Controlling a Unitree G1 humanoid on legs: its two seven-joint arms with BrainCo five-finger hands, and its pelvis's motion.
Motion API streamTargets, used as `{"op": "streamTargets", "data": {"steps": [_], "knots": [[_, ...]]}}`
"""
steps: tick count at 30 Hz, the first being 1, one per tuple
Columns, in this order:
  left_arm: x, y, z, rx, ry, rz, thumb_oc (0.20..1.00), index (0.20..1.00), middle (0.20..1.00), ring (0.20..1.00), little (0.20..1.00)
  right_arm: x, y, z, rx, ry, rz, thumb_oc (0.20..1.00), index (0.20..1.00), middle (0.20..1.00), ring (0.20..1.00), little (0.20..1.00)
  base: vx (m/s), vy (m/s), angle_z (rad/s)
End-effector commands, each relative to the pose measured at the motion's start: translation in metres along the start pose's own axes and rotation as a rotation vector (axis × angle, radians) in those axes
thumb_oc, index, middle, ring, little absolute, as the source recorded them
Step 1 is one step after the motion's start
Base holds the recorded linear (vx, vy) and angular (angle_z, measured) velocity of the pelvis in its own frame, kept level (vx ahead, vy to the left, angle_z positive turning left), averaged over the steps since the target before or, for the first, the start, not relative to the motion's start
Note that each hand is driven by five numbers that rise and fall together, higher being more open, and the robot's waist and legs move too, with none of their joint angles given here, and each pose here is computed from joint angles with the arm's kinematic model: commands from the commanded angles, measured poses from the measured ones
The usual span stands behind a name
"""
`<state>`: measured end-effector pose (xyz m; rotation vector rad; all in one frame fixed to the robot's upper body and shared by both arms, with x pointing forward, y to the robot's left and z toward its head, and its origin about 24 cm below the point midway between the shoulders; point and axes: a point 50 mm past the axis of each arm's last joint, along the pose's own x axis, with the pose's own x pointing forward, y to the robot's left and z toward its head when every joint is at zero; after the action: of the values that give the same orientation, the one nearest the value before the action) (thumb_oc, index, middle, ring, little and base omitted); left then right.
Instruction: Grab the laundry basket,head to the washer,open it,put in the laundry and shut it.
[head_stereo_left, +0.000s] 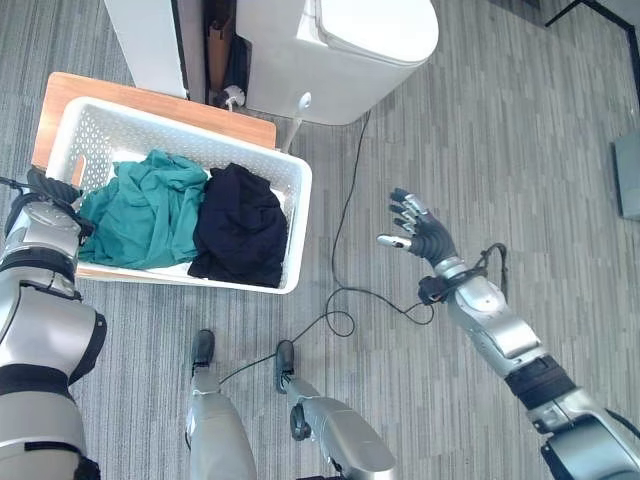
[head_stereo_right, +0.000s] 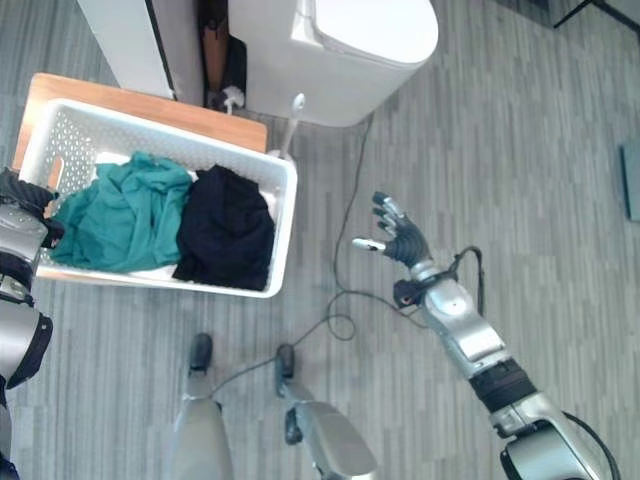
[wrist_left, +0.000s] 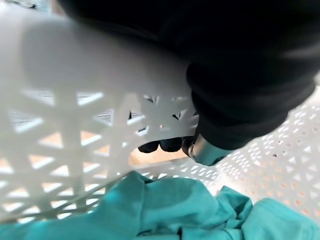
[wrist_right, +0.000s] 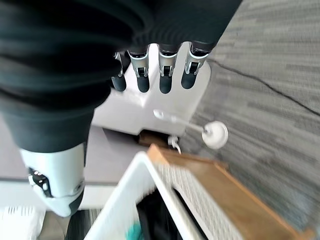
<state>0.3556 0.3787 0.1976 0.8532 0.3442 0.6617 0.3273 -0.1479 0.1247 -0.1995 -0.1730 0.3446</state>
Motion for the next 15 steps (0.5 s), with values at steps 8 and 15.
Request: {"op": "streamTargets", "data": {"steps": [8, 15], "knots": [[-0.009, -0.044, 0.012, 0.077, 0.007, -0.101, 0.2, 0.2, 0.2, 0.2, 0.2, 0.051, 0.051, -0.015, 0.089, 0.134, 0.014, 1.0, 1.0, 1.0, 1.0, 1.0, -0.01, 0.004, -0.01], [-0.014, -0.057, 0.027, 0.091, -0.025, -0.117, 0.2, 0.2, 0.2, 0.2, 0.2, 0.075, 0.07, -0.032, 0.091, 0.328, -0.051, 1.0, 1.0, 1.0, 1.0, 1.0, 0.0, 0.005, 0.04]]}}
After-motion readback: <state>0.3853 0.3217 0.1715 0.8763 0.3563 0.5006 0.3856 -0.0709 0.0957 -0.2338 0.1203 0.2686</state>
